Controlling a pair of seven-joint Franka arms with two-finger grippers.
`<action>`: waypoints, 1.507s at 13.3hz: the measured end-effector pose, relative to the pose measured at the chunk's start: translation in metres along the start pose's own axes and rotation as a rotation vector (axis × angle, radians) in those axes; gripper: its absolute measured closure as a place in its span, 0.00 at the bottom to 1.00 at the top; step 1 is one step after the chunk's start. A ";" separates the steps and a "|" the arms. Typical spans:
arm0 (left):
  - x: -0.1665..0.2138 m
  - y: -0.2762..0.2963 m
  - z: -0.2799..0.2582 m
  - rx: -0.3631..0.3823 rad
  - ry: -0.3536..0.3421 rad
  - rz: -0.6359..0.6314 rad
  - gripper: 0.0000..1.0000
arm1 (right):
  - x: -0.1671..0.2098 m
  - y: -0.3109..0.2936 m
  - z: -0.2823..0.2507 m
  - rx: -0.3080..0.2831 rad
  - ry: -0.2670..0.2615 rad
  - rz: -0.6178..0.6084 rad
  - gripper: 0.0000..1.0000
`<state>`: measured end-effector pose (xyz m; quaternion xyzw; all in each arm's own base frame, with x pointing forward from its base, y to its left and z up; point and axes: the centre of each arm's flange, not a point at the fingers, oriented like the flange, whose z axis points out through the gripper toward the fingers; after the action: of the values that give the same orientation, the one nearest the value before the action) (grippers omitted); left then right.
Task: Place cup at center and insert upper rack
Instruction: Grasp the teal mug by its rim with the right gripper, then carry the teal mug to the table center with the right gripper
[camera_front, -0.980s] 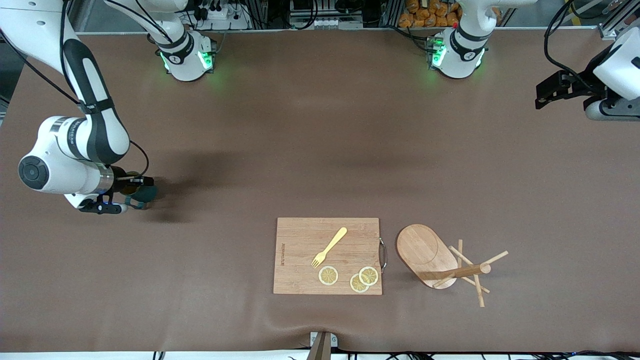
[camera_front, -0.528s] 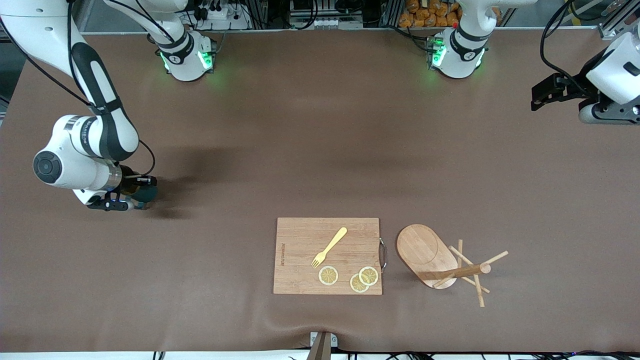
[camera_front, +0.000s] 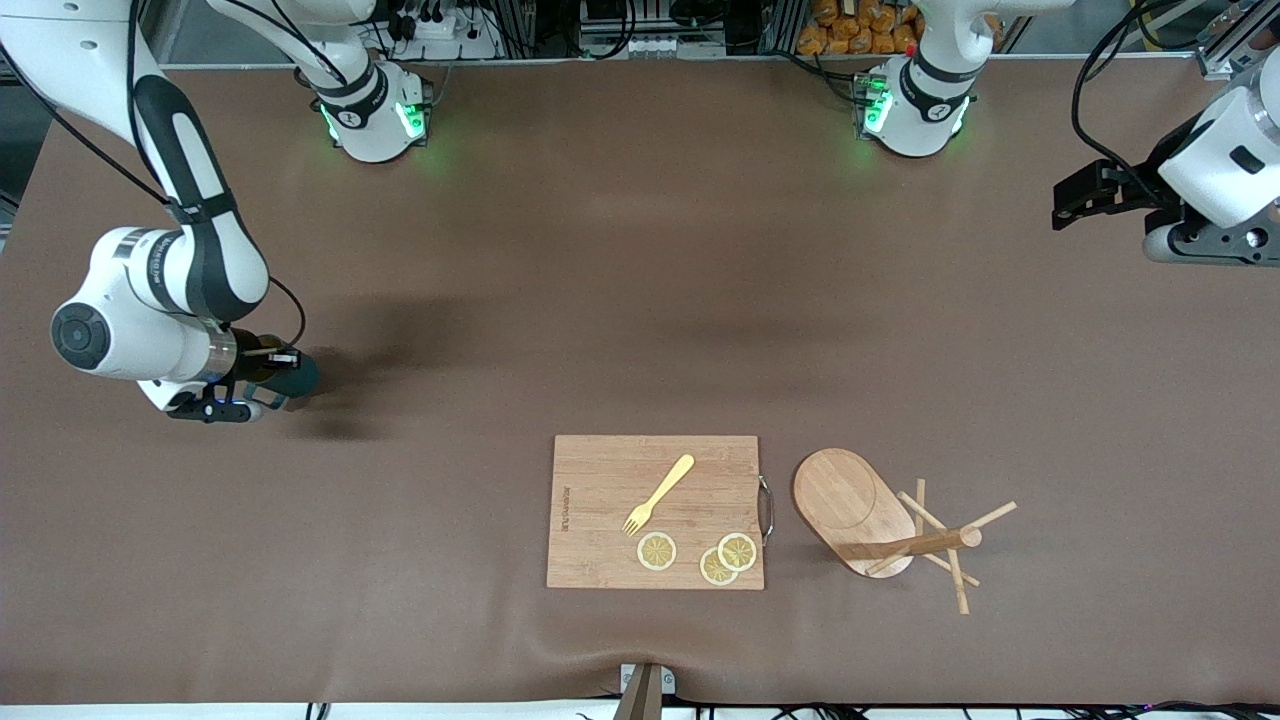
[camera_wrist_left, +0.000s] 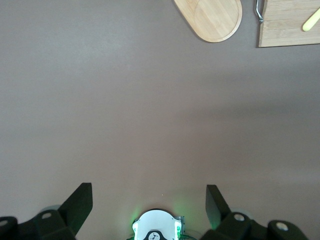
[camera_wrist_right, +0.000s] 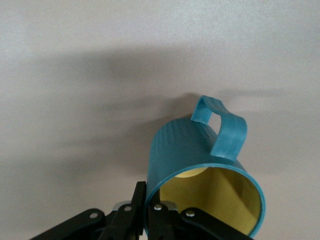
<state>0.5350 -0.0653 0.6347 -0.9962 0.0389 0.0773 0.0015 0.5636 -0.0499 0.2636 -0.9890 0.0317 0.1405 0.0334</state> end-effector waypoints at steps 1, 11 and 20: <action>0.000 0.003 0.000 -0.002 0.001 0.006 0.00 | 0.001 -0.004 -0.011 0.001 -0.011 -0.007 0.95; 0.003 0.014 -0.005 0.015 0.044 0.027 0.00 | -0.015 -0.145 -0.036 0.058 -0.043 0.114 0.95; -0.002 0.060 -0.004 0.036 0.047 0.107 0.00 | -0.085 -0.346 -0.012 0.079 -0.032 0.445 0.95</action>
<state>0.5294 -0.1247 0.6394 -0.9941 0.0936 0.0533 0.0146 0.5099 0.2985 0.3186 -0.9533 0.2538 0.1589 0.0407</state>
